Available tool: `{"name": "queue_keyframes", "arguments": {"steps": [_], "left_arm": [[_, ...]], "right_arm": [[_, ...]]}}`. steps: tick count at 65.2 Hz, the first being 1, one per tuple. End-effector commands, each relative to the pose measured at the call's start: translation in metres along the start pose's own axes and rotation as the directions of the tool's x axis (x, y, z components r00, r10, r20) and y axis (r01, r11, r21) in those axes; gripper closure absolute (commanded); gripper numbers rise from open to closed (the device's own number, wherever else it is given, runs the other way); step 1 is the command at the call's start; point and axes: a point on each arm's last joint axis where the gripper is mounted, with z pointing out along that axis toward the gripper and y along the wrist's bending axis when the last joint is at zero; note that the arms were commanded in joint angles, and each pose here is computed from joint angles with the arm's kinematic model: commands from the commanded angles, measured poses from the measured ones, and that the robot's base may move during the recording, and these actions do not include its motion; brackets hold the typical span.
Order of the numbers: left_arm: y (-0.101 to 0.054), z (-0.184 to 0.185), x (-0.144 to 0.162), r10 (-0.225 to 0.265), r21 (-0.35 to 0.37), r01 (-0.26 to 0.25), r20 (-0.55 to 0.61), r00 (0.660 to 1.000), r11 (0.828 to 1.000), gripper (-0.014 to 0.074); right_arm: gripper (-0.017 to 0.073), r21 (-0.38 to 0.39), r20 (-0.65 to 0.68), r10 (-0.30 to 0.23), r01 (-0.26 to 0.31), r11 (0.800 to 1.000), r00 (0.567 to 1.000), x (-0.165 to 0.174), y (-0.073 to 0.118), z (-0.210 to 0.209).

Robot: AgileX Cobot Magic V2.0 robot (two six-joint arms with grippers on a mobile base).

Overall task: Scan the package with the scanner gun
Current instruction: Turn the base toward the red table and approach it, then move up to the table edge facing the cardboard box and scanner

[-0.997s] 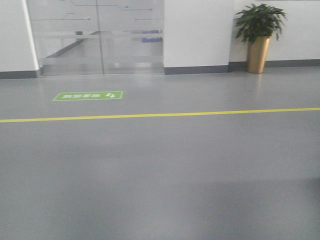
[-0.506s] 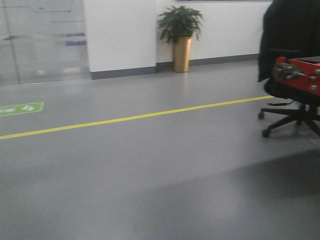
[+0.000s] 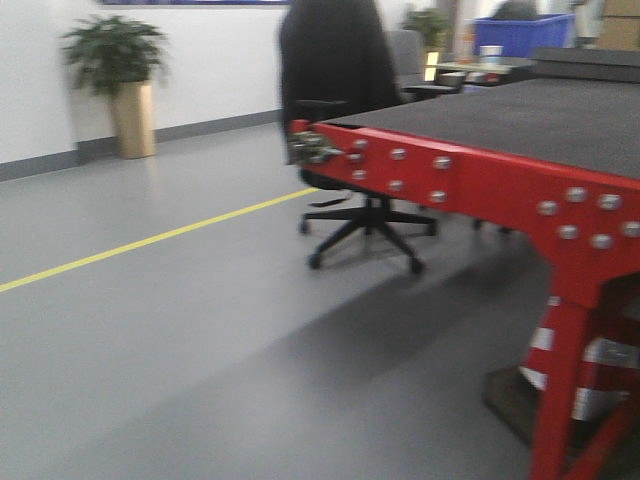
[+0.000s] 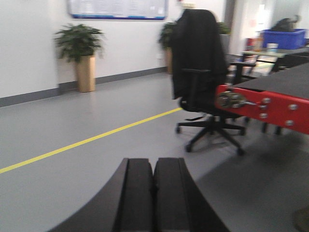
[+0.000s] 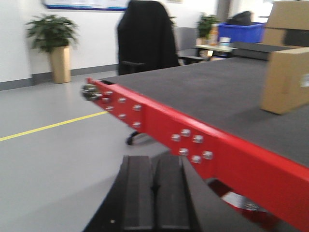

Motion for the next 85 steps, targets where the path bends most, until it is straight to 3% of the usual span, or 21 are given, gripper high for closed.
{"name": "queue_keyframes", "arguments": {"steps": [1, 85], "left_arm": [[-0.0001, -0.0004, -0.0021, -0.008, 0.002, 0.008, 0.018, 1.000, 1.000, 0.0705], [-0.0001, -0.0004, -0.0021, -0.008, 0.002, 0.008, 0.018, 1.000, 1.000, 0.0705]], "right_arm": [[0.0721, 0.007, 0.025, -0.003, 0.003, 1.000, 1.000, -0.0021, -0.0004, -0.0003], [0.0721, 0.007, 0.025, -0.003, 0.003, 1.000, 1.000, -0.0021, -0.0004, -0.0003]]}}
